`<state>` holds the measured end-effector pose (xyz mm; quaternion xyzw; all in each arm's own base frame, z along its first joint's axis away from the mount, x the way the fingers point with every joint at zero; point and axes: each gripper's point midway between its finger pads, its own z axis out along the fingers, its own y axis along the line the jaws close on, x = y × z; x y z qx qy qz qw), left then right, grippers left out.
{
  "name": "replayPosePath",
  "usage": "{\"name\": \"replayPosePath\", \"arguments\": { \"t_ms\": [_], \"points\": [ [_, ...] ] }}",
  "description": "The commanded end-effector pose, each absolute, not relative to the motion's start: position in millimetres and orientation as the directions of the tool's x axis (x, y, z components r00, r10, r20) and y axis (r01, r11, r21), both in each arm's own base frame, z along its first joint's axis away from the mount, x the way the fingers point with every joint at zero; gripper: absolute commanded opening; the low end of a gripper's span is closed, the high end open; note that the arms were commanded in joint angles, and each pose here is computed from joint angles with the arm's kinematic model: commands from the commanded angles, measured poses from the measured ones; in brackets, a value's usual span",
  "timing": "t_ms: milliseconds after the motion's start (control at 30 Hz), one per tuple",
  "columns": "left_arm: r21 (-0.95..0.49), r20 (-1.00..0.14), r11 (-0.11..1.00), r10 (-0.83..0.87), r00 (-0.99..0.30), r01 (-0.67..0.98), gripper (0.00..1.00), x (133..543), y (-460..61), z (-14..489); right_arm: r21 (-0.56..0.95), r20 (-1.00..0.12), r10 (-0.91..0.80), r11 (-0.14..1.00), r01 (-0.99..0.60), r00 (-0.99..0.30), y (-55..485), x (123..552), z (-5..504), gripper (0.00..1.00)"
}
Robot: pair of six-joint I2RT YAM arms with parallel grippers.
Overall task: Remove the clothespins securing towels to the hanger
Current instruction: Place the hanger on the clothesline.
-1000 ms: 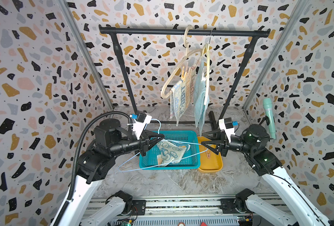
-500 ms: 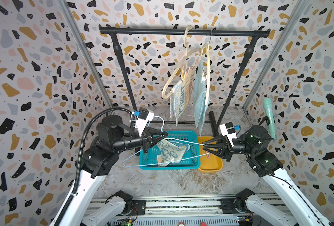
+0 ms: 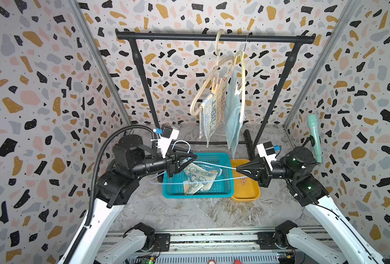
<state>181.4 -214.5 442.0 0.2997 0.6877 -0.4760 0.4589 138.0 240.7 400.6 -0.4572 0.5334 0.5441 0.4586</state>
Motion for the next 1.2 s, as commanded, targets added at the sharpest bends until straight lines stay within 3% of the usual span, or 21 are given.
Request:
{"name": "replayPosePath", "arguments": {
  "t_ms": [0,67,333,700,967,1033,1167],
  "points": [
    [-0.361,-0.931,0.395,-0.099,-0.352,0.845,0.49,187,-210,461,0.122,-0.991,0.048,-0.028,-0.992,-0.123,242,133,416,0.00],
    [-0.360,-0.932,0.440,-0.132,-0.337,0.822,0.55,193,-204,467,0.114,-0.992,0.049,-0.009,-0.993,-0.114,248,134,421,0.00],
    [-0.336,-0.942,0.586,-0.204,-0.267,0.737,0.61,203,-178,488,0.041,-0.997,0.078,0.142,-0.989,-0.030,275,141,450,0.00],
    [-0.317,-0.948,0.740,-0.250,-0.196,0.594,0.69,217,-144,494,0.050,-0.989,0.141,0.073,-0.996,-0.039,280,135,463,0.00],
    [-0.292,-0.955,0.693,-0.248,-0.163,0.659,0.77,207,-152,504,0.080,-0.986,0.151,0.103,-0.991,-0.064,279,142,463,0.00],
    [-0.290,-0.956,0.681,-0.245,-0.164,0.672,0.85,204,-155,505,0.081,-0.986,0.155,0.117,-0.990,-0.063,279,146,463,0.00],
    [-0.290,-0.956,0.676,-0.243,-0.166,0.678,0.87,202,-155,506,0.105,-0.984,0.158,0.164,-0.981,-0.079,279,158,460,0.00]
  ]
}}
